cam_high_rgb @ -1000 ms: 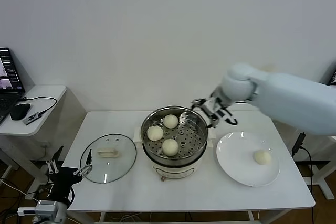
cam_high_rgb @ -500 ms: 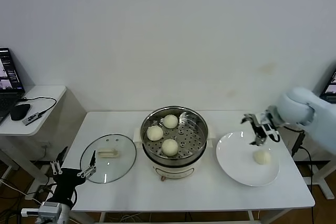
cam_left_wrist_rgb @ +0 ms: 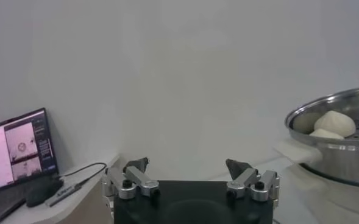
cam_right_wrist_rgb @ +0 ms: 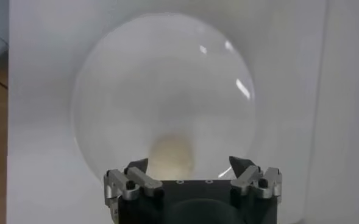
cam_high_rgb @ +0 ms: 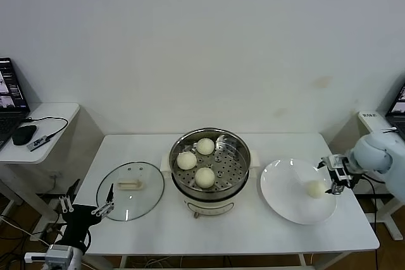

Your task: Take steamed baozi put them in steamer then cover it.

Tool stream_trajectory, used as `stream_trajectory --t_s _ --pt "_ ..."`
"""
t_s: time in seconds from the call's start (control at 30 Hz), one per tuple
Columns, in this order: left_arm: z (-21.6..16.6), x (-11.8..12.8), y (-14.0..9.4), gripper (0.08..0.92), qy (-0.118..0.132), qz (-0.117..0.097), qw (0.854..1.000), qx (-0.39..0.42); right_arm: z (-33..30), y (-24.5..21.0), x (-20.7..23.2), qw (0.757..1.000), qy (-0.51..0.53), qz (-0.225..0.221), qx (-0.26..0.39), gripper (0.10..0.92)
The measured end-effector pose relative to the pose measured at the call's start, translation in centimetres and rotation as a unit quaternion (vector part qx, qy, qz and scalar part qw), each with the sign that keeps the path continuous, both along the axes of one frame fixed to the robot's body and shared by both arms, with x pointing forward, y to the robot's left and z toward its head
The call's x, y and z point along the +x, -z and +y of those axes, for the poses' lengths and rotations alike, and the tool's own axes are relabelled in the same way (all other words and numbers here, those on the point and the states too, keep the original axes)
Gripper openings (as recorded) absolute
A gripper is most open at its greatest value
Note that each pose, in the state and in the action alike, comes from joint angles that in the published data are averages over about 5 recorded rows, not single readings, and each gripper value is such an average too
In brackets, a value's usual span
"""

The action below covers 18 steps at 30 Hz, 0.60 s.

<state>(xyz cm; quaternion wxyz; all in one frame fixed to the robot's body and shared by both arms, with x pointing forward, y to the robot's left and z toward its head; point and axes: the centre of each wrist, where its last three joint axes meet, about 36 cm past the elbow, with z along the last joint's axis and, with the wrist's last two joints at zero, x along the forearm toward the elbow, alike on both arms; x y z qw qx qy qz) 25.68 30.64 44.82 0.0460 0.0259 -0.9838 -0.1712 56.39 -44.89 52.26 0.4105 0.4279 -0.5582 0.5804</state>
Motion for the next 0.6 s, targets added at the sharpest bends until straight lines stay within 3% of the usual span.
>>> stream_trajectory --t_s 0.6 --pt "0.3 -0.3 0.2 0.823 -0.008 0.006 1.0 0.001 -0.2 6.3 3.0 0.999 0.029 0.03 0.001 0.809"
